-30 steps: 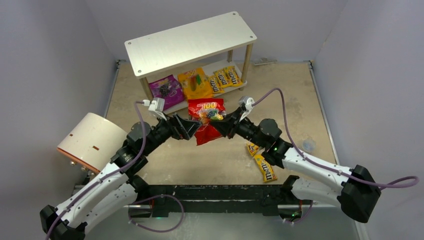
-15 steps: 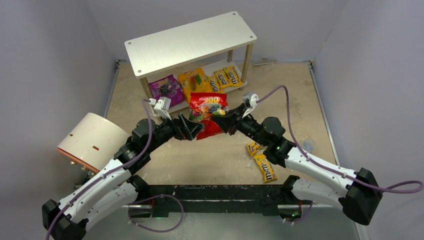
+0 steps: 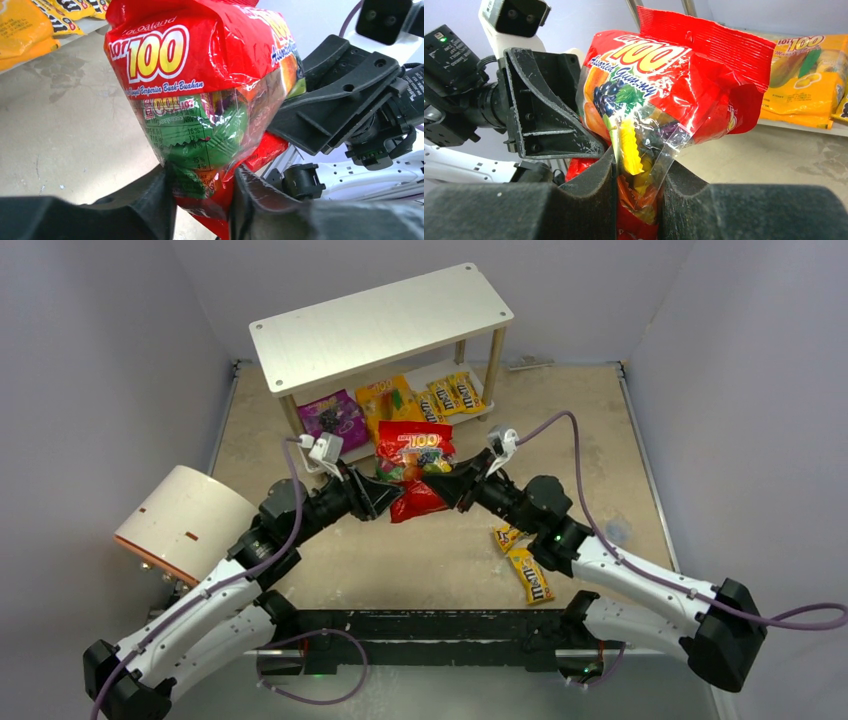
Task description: Place and organize the candy bags onto the shelf
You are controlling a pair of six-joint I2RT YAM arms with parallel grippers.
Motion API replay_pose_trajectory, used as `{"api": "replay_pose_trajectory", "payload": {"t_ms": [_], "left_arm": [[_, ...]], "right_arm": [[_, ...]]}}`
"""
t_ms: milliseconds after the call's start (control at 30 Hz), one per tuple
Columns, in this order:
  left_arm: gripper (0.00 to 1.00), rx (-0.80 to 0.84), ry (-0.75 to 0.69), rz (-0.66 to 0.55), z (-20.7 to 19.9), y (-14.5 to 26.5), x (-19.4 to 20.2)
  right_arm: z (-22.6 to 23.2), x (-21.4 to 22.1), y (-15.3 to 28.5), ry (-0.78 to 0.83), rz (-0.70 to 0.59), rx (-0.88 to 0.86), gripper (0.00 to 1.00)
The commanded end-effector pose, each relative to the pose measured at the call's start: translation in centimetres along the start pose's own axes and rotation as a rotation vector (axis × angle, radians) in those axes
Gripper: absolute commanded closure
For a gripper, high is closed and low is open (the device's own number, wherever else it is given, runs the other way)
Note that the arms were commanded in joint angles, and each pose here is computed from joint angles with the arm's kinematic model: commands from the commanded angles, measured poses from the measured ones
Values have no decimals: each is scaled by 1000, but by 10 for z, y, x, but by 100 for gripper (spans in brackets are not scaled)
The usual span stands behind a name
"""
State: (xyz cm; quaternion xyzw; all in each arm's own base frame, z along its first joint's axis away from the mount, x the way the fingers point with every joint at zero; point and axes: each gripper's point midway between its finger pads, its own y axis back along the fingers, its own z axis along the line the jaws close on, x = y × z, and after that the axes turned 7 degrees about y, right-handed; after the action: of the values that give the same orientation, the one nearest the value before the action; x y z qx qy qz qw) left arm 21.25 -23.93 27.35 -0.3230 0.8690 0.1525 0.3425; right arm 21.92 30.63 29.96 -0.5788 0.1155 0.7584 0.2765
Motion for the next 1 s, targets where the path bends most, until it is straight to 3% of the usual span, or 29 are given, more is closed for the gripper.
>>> {"api": "replay_pose_trajectory", "payload": {"t_ms": [0,100,167,233,267,400,700,967], "left_arm": [[73,53,-48,-58,-16,7,-15],[88,40,-52,-75,-15,10,-19],[99,33,-53,-82,-15,11,-21],[100,17,-49,-90,-14,10,-24],[100,8,-49,-97,-14,10,-28],[100,-8,-66,-122,-21,5,-43],[100,111,-156,-157,-75,-20,-89],[100,220,-261,-174,-125,-38,-127]], "right_arm": [[10,-71,-1,-17,-210,11,85],[7,-65,-1,-22,-194,25,77],[6,-62,-2,-10,-180,30,66],[3,-59,-2,1,-158,46,44],[0,-57,-1,14,-145,57,28],[-28,-55,11,48,-142,215,2],[-120,-27,90,73,-92,783,1],[-140,-13,115,123,-62,913,1]]}}
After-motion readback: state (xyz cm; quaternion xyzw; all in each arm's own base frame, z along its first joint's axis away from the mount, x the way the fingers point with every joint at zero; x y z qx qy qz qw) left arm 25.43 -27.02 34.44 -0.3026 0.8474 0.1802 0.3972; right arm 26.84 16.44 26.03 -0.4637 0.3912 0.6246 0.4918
